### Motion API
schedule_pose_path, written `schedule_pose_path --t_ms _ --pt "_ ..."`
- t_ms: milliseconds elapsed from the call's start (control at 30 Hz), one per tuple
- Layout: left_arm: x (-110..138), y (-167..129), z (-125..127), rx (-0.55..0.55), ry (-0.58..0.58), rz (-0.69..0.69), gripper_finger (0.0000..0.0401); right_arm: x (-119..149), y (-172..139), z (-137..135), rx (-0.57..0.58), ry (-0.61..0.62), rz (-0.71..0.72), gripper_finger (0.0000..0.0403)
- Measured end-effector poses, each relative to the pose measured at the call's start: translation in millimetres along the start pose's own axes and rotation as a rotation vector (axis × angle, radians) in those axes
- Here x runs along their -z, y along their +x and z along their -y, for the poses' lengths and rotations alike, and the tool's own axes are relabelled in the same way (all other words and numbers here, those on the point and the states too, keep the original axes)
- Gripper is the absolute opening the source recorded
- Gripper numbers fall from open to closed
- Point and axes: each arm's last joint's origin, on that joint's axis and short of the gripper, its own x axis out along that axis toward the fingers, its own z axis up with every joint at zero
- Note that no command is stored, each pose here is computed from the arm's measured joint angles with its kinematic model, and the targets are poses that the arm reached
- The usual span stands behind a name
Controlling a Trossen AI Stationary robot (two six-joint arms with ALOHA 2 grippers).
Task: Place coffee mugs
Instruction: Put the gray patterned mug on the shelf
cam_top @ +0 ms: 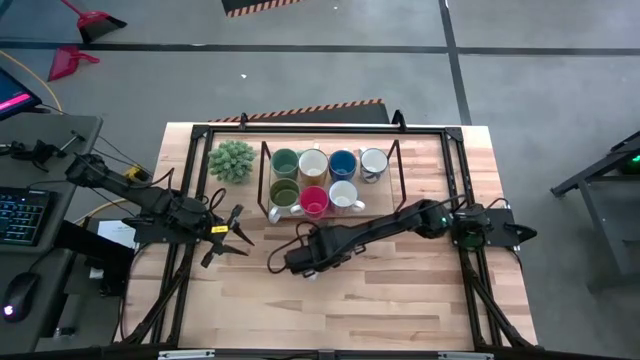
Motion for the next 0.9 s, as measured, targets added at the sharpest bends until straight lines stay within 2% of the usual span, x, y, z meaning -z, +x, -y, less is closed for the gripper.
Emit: schedule_pose_path --t_ms 233,533,900 --pt "-0.7 0.0 -0.2 -0.002 -0.006 0.007 0.0129 0.3 10.6 -0.3 0.05 -0.089 -0.015 0.01" --pt "-0.9 0.0 -0.2 -0.002 -0.01 0.009 0.0129 0.6 10.1 1.7 0.067 -0.199 -0.036 0.0009" --pt "-0.8 0.0 -0.2 -0.004 -0.011 0.008 0.0129 7.3 8.6 1.1 0.068 -0.199 -0.018 0.0003"
